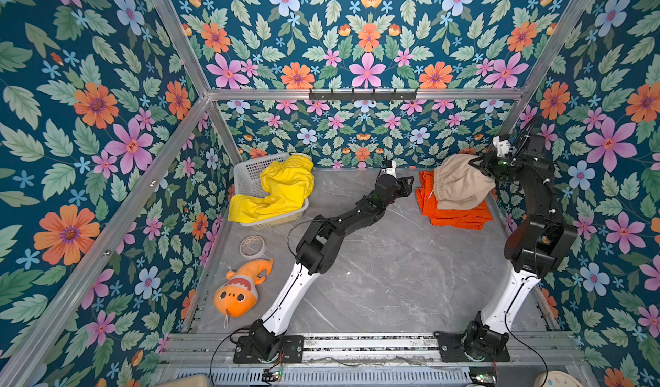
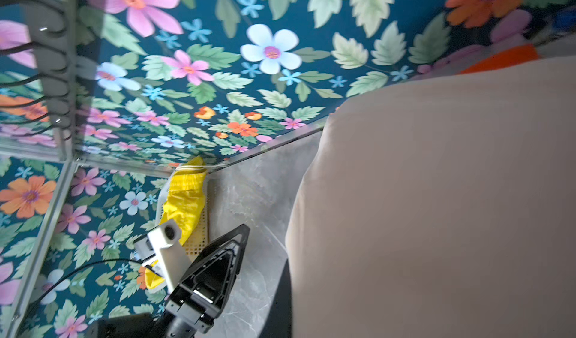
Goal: Fold and stack the shorts
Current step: 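Lower the beige trousers onto the orange shorts and open both grippers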
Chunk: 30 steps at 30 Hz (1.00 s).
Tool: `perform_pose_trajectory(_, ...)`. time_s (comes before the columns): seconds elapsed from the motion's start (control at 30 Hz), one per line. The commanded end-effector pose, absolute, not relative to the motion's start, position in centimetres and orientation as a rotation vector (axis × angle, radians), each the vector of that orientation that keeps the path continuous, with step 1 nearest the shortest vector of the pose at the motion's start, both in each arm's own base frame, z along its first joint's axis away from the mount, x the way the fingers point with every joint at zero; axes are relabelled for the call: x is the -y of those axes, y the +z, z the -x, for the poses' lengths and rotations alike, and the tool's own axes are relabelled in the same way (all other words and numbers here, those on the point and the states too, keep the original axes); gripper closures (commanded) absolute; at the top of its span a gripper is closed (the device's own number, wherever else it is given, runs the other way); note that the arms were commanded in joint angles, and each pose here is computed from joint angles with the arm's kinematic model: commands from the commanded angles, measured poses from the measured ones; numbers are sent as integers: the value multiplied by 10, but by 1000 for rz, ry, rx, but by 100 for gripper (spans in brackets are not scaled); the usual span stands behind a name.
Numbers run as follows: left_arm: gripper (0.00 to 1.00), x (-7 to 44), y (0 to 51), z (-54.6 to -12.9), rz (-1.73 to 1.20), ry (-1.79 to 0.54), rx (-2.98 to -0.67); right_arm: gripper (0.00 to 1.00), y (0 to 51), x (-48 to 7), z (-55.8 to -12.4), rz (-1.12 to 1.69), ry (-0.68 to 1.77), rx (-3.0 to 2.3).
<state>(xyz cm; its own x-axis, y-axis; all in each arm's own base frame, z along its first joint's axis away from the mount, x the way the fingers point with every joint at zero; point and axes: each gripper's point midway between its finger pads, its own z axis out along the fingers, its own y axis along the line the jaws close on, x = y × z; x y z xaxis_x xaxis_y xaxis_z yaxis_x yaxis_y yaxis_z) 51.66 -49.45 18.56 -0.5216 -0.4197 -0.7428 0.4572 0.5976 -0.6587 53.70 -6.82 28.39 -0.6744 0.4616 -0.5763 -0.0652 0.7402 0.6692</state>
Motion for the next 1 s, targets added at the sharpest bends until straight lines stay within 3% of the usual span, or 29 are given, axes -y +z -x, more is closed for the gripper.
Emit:
perform_pose_trajectory(0.0,52,475,209,-517,-18,-1029,-1762,99,314,39,-533,-171,875,-2120)
perform_pose_trajectory(0.3,52,431,216,-512,2,-943,-1796,99,358,-40,-529,-2,1025,-2114)
perform_pose_trajectory(0.5,51,426,216,-507,-9,-932,-1811,100,352,-56,-531,-54,1136,-2131)
perform_pose_trajectory(0.97,52,427,196,-502,-14,-941,-1874,100,202,60,-559,-430,1073,-2343)
